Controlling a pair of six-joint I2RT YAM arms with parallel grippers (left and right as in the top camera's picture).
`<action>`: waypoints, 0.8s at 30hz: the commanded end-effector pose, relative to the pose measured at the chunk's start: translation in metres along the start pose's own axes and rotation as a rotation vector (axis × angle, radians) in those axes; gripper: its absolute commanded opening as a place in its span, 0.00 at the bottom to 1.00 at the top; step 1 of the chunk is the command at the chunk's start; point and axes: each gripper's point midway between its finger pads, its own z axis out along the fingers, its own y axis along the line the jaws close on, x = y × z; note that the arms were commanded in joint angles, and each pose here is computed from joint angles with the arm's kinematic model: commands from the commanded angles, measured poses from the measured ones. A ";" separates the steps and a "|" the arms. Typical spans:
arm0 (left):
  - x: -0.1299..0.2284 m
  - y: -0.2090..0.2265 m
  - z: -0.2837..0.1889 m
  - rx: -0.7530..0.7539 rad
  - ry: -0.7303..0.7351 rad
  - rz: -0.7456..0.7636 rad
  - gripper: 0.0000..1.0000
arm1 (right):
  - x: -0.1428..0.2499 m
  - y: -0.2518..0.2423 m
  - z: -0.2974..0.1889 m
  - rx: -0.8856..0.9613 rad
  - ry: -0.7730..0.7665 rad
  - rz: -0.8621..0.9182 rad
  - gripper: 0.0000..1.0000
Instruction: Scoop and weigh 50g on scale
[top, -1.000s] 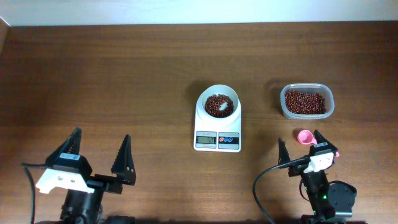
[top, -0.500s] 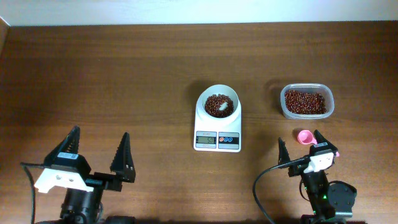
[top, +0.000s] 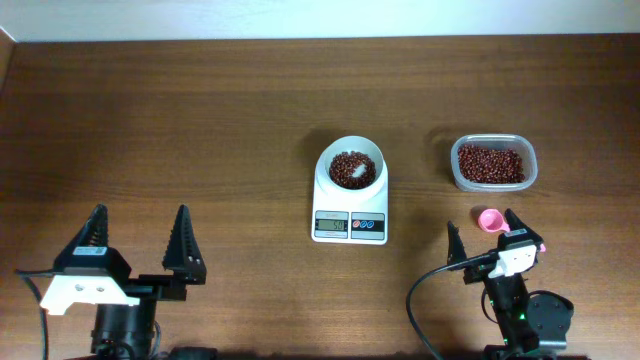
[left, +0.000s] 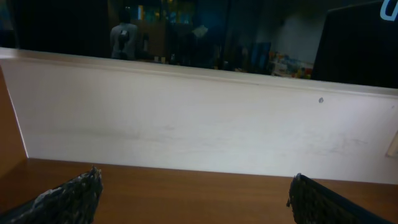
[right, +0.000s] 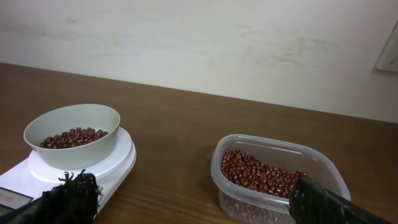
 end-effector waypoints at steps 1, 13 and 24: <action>0.000 0.003 0.000 -0.017 -0.005 -0.009 0.99 | 0.003 -0.004 0.000 0.020 0.006 0.005 0.99; 0.003 0.002 0.000 -0.009 0.004 -0.010 0.99 | 0.003 -0.004 0.000 0.020 0.006 0.005 0.99; 0.023 0.011 -0.015 -0.057 0.073 -0.005 0.99 | 0.003 -0.004 0.000 0.021 0.006 0.005 0.99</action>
